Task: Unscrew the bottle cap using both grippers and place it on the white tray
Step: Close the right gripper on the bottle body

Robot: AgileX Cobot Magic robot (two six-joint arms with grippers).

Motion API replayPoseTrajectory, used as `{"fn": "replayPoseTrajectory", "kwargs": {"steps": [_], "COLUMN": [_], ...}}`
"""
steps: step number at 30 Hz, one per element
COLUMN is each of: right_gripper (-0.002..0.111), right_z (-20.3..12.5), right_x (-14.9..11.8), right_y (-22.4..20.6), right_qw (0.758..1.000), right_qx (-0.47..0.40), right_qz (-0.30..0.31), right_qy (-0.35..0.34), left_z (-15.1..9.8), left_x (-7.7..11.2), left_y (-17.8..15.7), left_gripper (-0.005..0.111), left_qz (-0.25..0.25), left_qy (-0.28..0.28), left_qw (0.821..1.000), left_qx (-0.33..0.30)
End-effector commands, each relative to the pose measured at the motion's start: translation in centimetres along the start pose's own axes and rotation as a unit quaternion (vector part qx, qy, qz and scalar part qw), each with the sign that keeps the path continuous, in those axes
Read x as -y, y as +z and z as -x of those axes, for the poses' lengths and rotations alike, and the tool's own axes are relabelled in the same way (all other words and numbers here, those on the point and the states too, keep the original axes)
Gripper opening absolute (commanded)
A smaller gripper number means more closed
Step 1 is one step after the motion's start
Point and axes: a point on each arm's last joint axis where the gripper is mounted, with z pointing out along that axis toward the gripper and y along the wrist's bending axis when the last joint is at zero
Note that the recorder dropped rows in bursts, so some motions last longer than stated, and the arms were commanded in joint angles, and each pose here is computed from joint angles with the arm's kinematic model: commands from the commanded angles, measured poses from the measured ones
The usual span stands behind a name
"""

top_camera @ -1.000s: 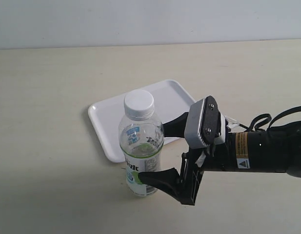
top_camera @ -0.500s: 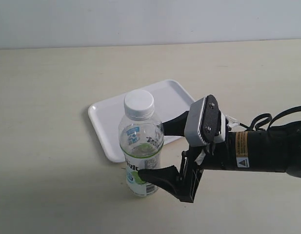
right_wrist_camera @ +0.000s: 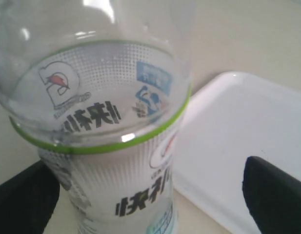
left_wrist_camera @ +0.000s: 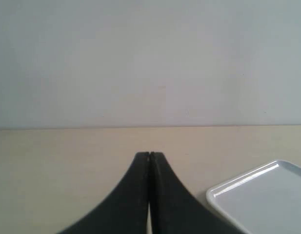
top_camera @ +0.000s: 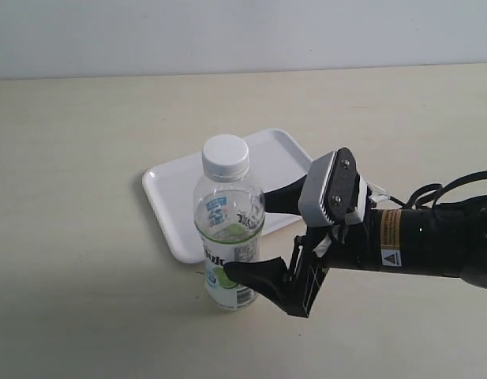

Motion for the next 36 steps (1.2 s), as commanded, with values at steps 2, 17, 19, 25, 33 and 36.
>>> {"fn": "replayPoseTrajectory", "kwargs": {"steps": [2, 17, 19, 25, 33, 36], "right_gripper": [0.096, 0.096, 0.096, 0.096, 0.096, 0.105], "right_z": [-0.19, -0.19, -0.19, -0.19, -0.32, -0.36], "right_x": [0.82, 0.66, 0.66, 0.55, 0.48, 0.41], "right_y": [0.09, 0.10, 0.10, 0.11, 0.10, 0.11], "right_qw": [0.999, 0.999, 0.998, 0.994, 0.993, 0.993], "right_qx": [-0.013, -0.013, -0.013, -0.012, -0.019, -0.022], "right_qz": [-0.040, -0.031, -0.031, -0.025, -0.023, -0.019], "right_qy": [0.030, 0.037, 0.057, 0.104, 0.117, 0.113], "left_z": [0.16, 0.16, 0.16, 0.16, 0.16, 0.16], "left_x": [0.04, 0.04, 0.04, 0.04, 0.04, 0.04], "left_y": [-0.08, -0.08, -0.08, -0.08, -0.08, -0.08], "left_gripper": [0.000, 0.000, 0.000, 0.000, 0.000, 0.000], "left_qz": [-0.003, -0.003, -0.003, -0.003, -0.003, -0.003], "left_qy": [0.000, 0.000, 0.000, 0.000, 0.000, 0.000], "left_qw": [1.000, 1.000, 1.000, 1.000, 1.000, 1.000], "left_qx": [0.009, 0.009, 0.009, 0.009, 0.009, 0.009]}}
